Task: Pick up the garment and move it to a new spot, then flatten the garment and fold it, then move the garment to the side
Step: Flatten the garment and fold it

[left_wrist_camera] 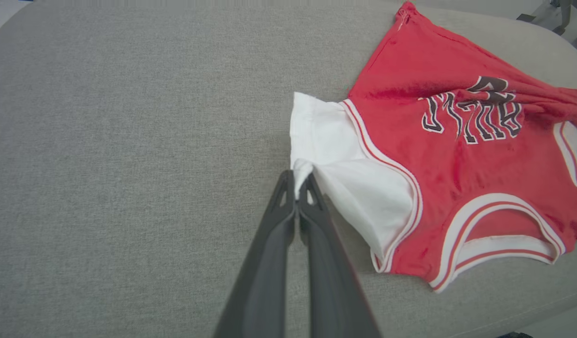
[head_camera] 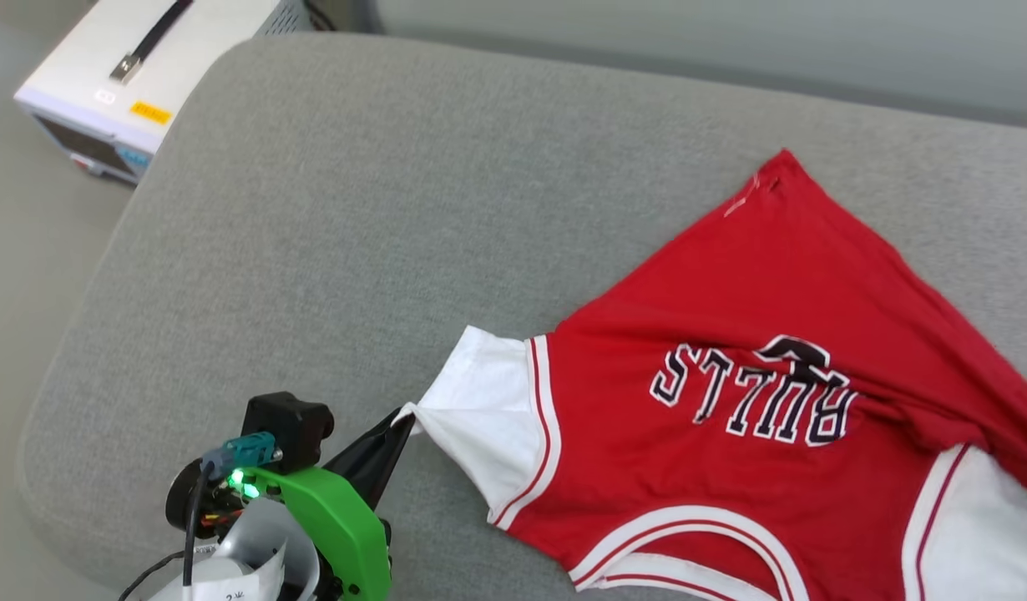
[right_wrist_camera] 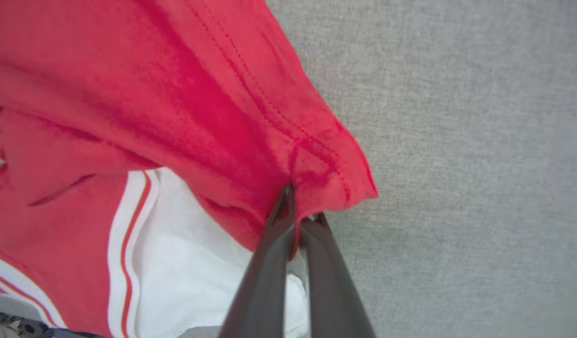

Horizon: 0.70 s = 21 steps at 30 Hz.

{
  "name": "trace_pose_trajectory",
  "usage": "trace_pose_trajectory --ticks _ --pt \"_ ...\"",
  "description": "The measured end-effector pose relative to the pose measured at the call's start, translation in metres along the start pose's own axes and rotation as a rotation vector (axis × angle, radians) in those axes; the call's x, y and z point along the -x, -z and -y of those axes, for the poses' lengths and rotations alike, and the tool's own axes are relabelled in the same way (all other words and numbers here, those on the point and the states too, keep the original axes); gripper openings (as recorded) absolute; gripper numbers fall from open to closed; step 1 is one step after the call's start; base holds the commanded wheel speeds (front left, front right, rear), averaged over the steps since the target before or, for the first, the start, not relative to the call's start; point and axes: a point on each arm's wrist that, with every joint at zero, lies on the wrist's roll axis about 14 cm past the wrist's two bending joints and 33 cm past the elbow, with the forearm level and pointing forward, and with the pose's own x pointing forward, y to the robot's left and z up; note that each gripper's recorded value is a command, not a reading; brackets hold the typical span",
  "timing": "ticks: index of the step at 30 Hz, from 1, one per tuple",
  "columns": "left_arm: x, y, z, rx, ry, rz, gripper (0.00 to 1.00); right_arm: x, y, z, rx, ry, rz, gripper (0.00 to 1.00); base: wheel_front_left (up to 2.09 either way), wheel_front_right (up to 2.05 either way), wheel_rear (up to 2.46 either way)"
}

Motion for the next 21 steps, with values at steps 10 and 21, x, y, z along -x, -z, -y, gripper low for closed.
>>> trace_pose_trajectory --ticks 10,21 --pt "0.007 -0.016 0.024 -0.009 0.060 0.070 0.00 0.041 0.064 0.017 -0.140 0.051 0.070 0.00 0.00 0.00 0.00" --pt "0.007 -0.019 0.038 -0.013 0.107 0.088 0.00 0.042 0.104 0.003 -0.186 0.036 0.055 0.00 0.00 0.00 0.00"
